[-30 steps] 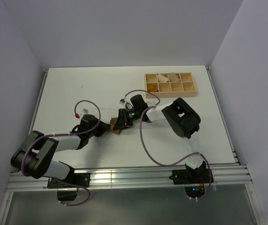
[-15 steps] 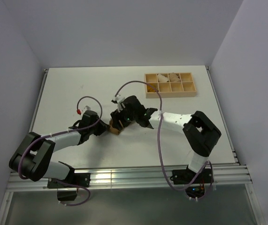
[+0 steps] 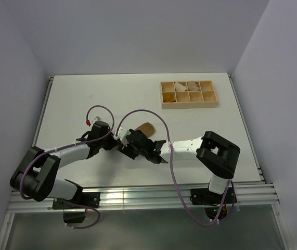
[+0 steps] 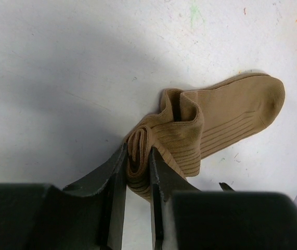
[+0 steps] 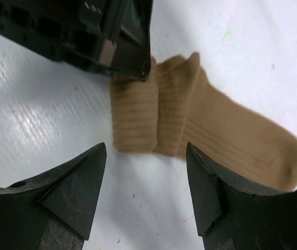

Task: Roll the socks
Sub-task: Roll the sock at the center of the board.

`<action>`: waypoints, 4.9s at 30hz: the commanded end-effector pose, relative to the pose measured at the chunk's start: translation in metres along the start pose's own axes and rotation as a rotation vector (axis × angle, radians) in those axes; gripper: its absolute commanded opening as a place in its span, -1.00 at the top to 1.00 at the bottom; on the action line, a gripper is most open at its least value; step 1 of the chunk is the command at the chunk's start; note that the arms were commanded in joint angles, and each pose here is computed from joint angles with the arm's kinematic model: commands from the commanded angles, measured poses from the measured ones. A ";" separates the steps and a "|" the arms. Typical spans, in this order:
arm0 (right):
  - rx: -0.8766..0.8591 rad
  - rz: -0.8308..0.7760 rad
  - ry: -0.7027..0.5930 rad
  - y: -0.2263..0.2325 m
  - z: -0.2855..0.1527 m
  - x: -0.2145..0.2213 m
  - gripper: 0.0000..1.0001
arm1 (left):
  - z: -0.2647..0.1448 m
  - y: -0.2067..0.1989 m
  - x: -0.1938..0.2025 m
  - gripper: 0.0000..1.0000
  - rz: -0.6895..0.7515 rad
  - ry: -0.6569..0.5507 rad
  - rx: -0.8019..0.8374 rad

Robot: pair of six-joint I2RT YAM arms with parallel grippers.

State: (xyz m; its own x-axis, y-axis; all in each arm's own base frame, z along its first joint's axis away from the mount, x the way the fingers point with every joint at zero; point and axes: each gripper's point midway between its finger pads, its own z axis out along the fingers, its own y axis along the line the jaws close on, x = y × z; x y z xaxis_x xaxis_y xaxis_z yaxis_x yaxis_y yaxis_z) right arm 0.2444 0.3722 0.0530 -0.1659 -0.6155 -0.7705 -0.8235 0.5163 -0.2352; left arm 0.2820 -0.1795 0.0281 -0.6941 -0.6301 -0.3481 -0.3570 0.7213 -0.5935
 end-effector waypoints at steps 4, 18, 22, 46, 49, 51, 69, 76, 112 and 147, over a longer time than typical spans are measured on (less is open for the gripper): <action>0.092 -0.090 -0.103 -0.002 0.006 -0.033 -0.40 | 0.000 0.005 0.006 0.99 0.037 0.038 -0.034; 0.053 -0.146 -0.030 0.017 0.033 -0.012 -0.28 | 0.002 0.002 0.006 0.99 0.039 0.043 -0.031; 0.069 -0.169 -0.003 0.019 0.039 -0.002 -0.23 | 0.002 0.003 0.010 0.99 0.035 0.062 -0.031; -0.248 0.339 0.082 0.013 0.029 0.016 1.00 | -0.025 0.010 -0.012 -0.29 -0.108 -0.076 0.002; -0.338 0.440 0.084 0.017 0.029 0.015 1.00 | -0.028 0.006 -0.018 -0.31 -0.130 -0.102 0.037; -0.400 0.531 0.097 0.016 0.030 0.018 1.00 | -0.029 0.006 -0.019 -0.32 -0.140 -0.110 0.052; -0.676 1.067 0.098 0.006 0.031 0.024 1.00 | -0.017 -0.020 -0.009 -0.28 -0.093 -0.073 0.224; -0.686 1.114 0.098 0.002 0.032 0.025 1.00 | -0.002 -0.015 0.001 -0.23 -0.087 -0.042 0.210; -0.041 0.472 0.047 -0.064 -0.025 -0.008 -0.30 | 0.002 -0.018 0.011 0.89 0.025 -0.016 0.154; 0.149 -0.232 0.160 0.022 0.029 0.018 -0.21 | -0.005 -0.024 0.012 0.87 0.027 0.012 0.139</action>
State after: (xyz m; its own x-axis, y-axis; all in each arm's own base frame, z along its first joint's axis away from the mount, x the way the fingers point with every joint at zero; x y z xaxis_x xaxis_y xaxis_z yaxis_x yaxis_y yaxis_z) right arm 0.2463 0.3842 0.0330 -0.1343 -0.7371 -0.6623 -0.7324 0.5240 -0.4347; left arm 0.2769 -0.1954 0.0300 -0.6997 -0.6348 -0.3276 -0.2868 0.6697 -0.6850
